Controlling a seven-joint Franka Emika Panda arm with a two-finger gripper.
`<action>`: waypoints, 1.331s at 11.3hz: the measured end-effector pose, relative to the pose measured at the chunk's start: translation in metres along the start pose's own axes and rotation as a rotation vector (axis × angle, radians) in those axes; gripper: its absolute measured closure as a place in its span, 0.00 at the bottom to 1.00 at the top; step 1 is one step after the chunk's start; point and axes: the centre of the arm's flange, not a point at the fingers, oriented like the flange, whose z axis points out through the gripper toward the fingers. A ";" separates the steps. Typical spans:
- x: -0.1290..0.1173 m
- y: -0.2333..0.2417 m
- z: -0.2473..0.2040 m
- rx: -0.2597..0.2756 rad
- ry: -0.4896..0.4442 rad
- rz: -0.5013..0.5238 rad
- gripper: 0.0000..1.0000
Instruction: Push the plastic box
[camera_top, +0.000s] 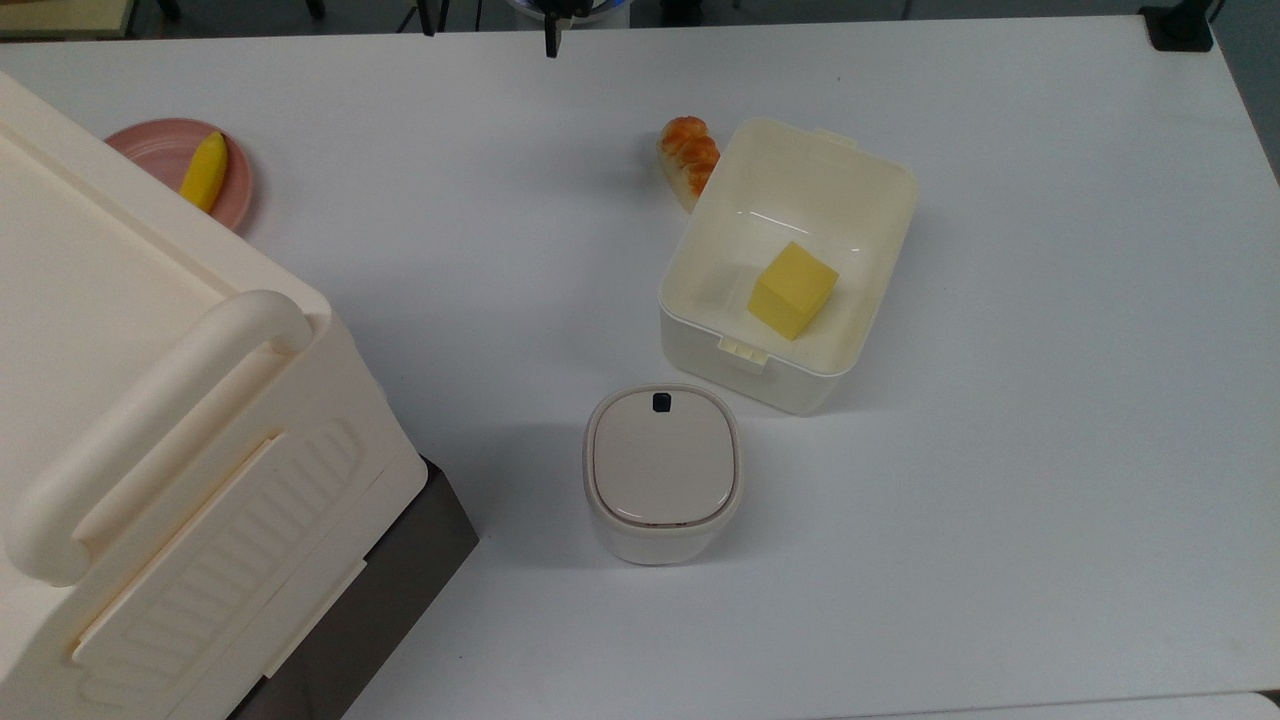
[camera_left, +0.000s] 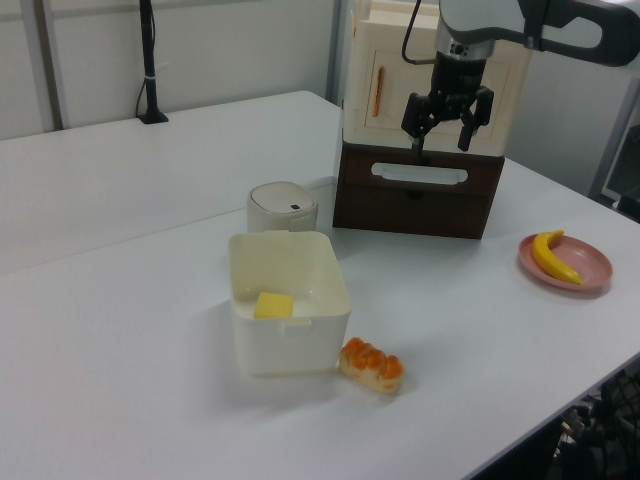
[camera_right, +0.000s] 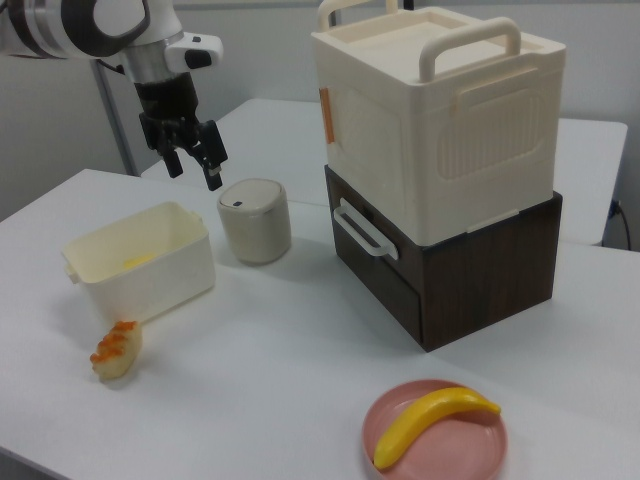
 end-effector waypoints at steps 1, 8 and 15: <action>0.000 0.000 0.000 0.000 0.000 0.000 0.00; 0.002 0.006 0.002 0.048 -0.011 0.018 0.00; 0.000 -0.011 0.021 0.054 -0.039 -0.529 0.00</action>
